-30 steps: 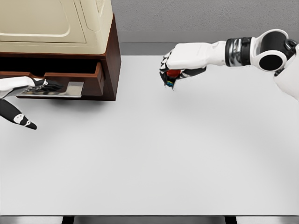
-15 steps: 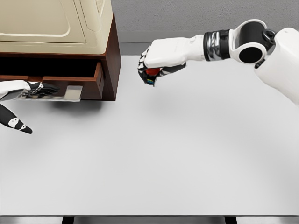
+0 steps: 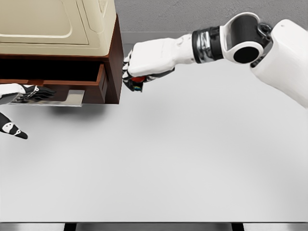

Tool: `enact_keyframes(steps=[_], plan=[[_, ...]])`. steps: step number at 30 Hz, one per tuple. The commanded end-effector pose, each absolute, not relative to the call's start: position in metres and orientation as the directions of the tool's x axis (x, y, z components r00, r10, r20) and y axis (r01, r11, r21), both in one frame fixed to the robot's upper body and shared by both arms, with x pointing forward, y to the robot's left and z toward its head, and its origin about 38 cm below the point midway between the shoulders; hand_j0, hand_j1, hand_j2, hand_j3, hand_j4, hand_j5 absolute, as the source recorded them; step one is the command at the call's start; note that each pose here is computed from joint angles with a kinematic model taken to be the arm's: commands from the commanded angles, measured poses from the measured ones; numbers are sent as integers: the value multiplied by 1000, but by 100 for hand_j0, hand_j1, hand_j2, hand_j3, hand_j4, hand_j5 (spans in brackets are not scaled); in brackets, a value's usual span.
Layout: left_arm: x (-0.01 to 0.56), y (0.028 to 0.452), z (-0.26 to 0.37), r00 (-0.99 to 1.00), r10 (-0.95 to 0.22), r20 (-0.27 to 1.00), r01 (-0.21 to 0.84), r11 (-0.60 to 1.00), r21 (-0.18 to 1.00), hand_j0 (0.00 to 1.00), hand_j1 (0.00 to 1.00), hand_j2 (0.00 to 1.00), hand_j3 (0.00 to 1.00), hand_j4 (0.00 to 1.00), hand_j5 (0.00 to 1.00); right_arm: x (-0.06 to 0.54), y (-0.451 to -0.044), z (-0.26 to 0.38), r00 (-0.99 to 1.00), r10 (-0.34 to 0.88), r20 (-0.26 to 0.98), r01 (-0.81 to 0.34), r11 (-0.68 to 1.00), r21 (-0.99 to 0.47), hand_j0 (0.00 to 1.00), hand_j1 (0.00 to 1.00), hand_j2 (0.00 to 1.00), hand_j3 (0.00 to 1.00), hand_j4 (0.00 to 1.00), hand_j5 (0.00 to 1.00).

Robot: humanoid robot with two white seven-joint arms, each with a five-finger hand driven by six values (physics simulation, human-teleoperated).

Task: Open the cabinet drawer with left arm, and place a switch into the drawer with right arm

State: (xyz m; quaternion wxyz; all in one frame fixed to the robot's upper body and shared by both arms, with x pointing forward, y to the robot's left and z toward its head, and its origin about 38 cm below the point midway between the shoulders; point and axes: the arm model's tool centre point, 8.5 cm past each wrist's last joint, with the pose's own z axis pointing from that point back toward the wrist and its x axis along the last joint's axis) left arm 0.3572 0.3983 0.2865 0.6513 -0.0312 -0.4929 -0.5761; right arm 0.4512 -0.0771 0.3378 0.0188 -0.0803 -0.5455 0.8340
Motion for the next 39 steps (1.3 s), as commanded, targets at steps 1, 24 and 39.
enact_keyframes(steps=[1,24,39], plan=[[356,402,288,-145,-727,671,778,334,531,100,100,100,100,100,100,447,-73,338,-988,104,-113,62,-401,-914,43,43,43,43,43,43],[351,410,295,-97,-693,715,782,391,485,100,100,100,100,100,100,442,-4,375,-992,43,-117,96,-338,-936,43,43,43,43,43,43],[343,419,296,-47,-679,732,786,427,447,100,100,100,100,100,100,462,38,379,-993,89,-82,45,-355,-934,43,43,43,43,43,43]])
